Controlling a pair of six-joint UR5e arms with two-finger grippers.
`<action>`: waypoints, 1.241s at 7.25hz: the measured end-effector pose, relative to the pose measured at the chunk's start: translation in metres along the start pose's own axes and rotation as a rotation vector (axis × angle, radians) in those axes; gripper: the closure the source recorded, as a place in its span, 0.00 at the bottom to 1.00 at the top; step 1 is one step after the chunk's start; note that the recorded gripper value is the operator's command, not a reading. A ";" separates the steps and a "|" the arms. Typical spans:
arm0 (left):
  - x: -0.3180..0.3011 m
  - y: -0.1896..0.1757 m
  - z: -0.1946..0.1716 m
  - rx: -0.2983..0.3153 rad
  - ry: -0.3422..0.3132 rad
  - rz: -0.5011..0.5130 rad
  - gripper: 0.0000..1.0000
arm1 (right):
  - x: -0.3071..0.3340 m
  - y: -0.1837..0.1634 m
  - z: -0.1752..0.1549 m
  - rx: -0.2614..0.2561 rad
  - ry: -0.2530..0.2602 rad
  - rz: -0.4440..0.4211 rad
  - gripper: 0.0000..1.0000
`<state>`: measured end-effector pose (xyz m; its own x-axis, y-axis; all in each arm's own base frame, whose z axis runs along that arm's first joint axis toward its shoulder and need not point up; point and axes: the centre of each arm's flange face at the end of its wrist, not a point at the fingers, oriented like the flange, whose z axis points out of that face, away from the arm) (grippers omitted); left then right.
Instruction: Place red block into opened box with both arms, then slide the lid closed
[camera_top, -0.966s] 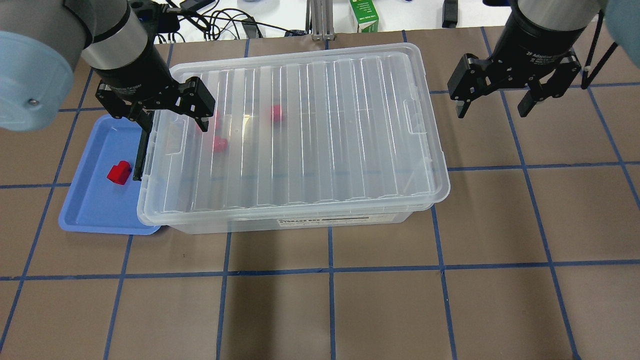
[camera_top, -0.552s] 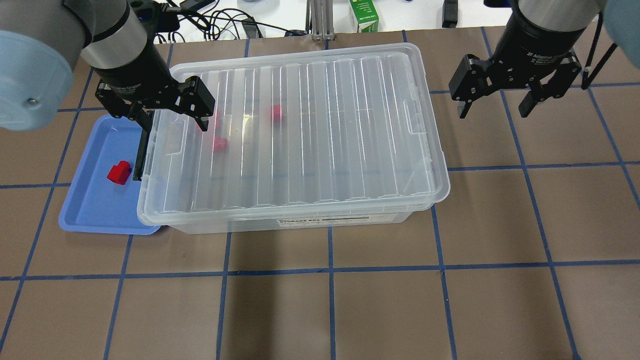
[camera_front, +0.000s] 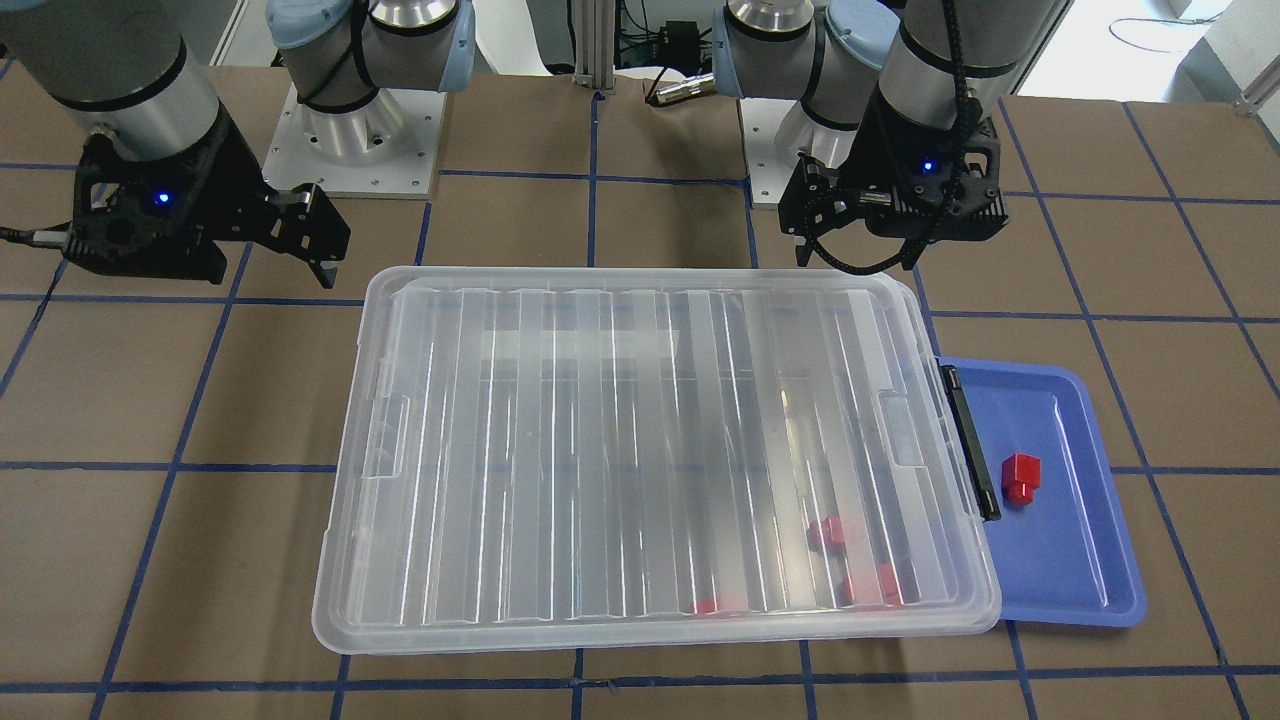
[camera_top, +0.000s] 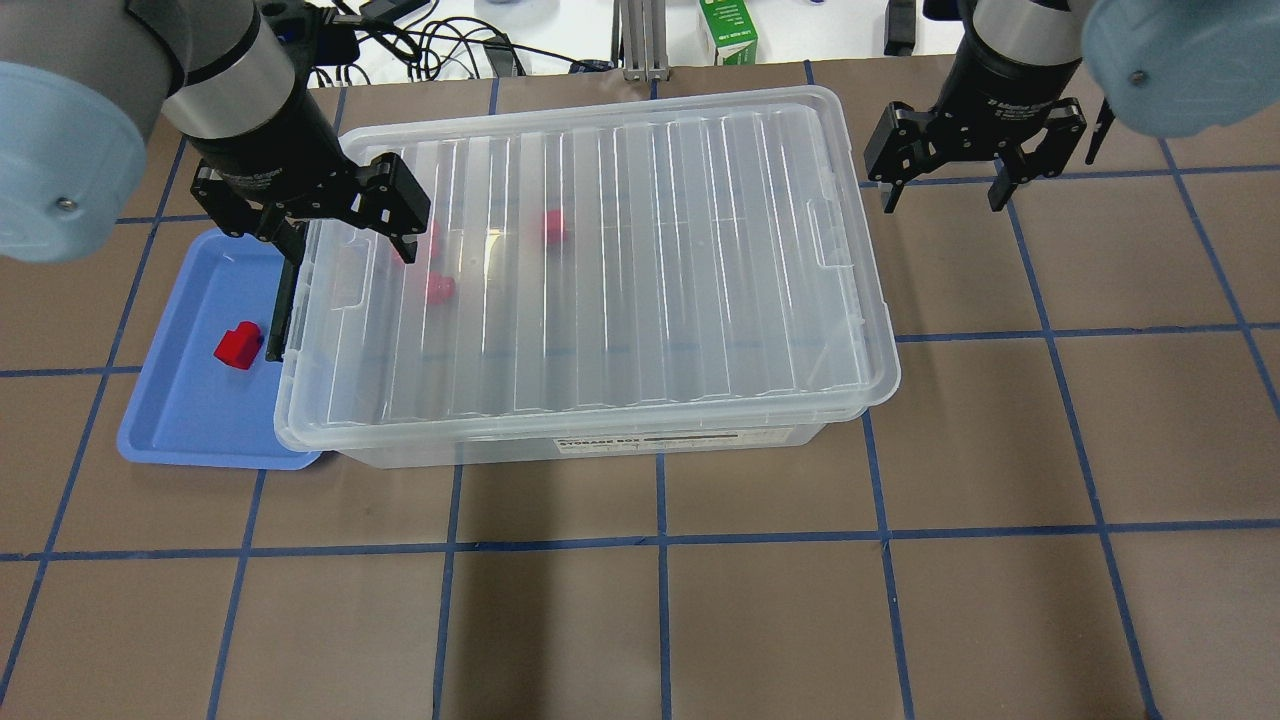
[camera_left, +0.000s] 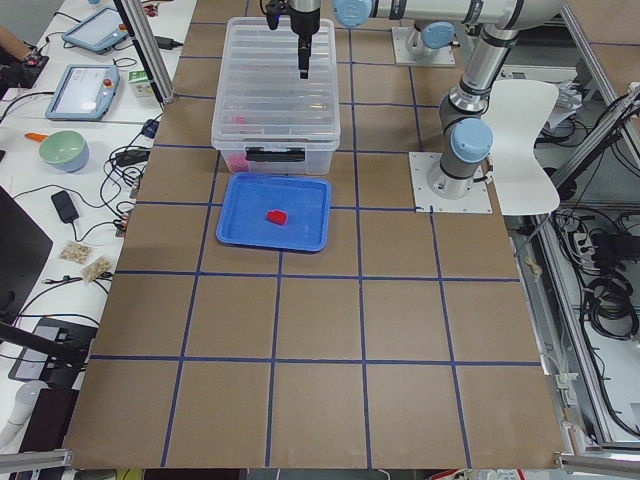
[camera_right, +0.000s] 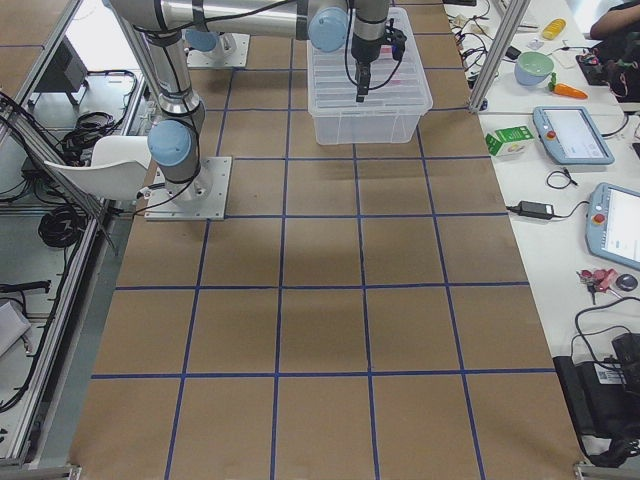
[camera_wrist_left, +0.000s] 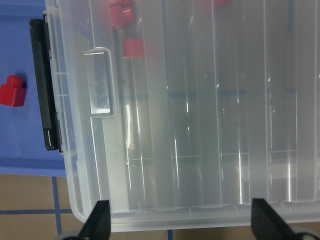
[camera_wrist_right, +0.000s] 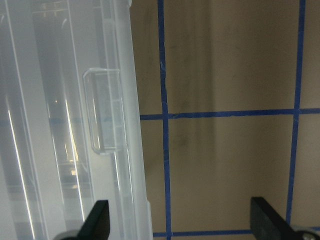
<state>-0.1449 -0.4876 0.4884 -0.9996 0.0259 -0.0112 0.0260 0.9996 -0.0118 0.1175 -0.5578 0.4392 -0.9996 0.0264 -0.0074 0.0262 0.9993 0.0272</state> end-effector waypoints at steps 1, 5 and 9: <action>0.000 0.000 0.000 0.000 0.000 0.000 0.00 | 0.000 -0.020 0.025 -0.002 0.000 0.001 0.00; -0.003 0.000 0.001 -0.003 -0.001 -0.002 0.00 | -0.004 -0.048 0.063 0.004 -0.023 -0.001 0.00; -0.022 -0.003 0.000 -0.001 0.000 0.027 0.00 | -0.005 -0.048 0.072 -0.021 -0.038 -0.009 0.00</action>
<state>-0.1231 -0.4912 0.4883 -0.9985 0.0533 -0.0117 0.0535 0.9985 -0.0109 0.1220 -0.6043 0.3662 -0.9988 0.0191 -0.0456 0.0169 0.9987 0.0482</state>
